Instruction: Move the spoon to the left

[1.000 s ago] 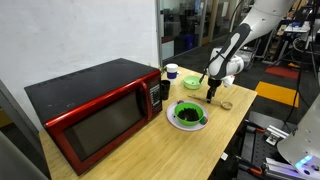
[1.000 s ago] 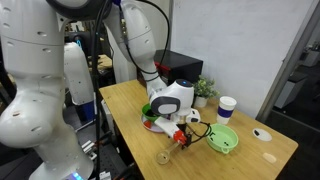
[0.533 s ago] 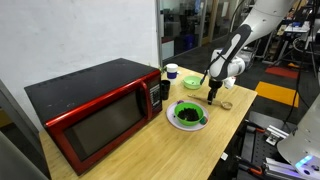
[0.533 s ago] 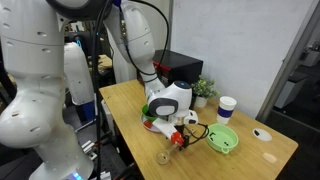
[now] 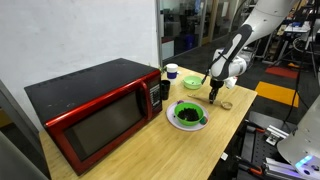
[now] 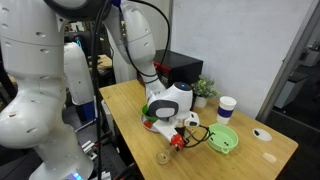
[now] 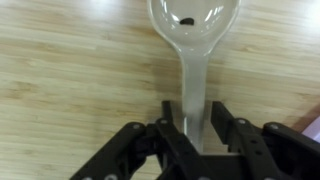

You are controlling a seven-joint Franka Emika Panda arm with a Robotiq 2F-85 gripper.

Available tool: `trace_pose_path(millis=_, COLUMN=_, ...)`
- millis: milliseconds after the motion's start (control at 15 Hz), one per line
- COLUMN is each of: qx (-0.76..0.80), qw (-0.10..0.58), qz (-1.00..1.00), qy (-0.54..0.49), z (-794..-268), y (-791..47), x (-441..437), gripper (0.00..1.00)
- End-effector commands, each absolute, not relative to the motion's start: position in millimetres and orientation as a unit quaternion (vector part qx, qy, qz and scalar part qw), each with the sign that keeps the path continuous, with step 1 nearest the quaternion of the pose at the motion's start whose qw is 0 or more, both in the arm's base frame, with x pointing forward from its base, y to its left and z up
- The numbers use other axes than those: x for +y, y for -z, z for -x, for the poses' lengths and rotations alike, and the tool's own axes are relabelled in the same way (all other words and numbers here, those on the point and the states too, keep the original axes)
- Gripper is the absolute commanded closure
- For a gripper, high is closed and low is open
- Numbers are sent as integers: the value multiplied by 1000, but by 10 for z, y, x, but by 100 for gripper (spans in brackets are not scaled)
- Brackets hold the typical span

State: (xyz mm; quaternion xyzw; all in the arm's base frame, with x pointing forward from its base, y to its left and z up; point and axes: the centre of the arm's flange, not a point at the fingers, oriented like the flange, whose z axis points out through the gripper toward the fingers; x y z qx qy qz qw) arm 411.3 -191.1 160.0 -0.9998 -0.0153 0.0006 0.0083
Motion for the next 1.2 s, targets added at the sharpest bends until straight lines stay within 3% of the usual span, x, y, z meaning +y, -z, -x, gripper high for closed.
trace_pose_path(millis=0, qx=-20, qw=8, qz=1000, qy=10, z=-4033, y=-1600, x=-1884, gripper=82)
trace_pose_path(millis=200, qx=-24, qw=11, qz=1000, qy=11, z=-4046, y=-1653, x=-1797, gripper=98)
trace_pose_path(millis=267, qx=-25, qw=12, qz=1000, qy=10, z=-4064, y=-1701, x=-1760, gripper=94)
trace_pose_path(millis=1133, qx=-41, qw=12, qz=999, qy=0, z=-4224, y=-3255, x=-970, gripper=94)
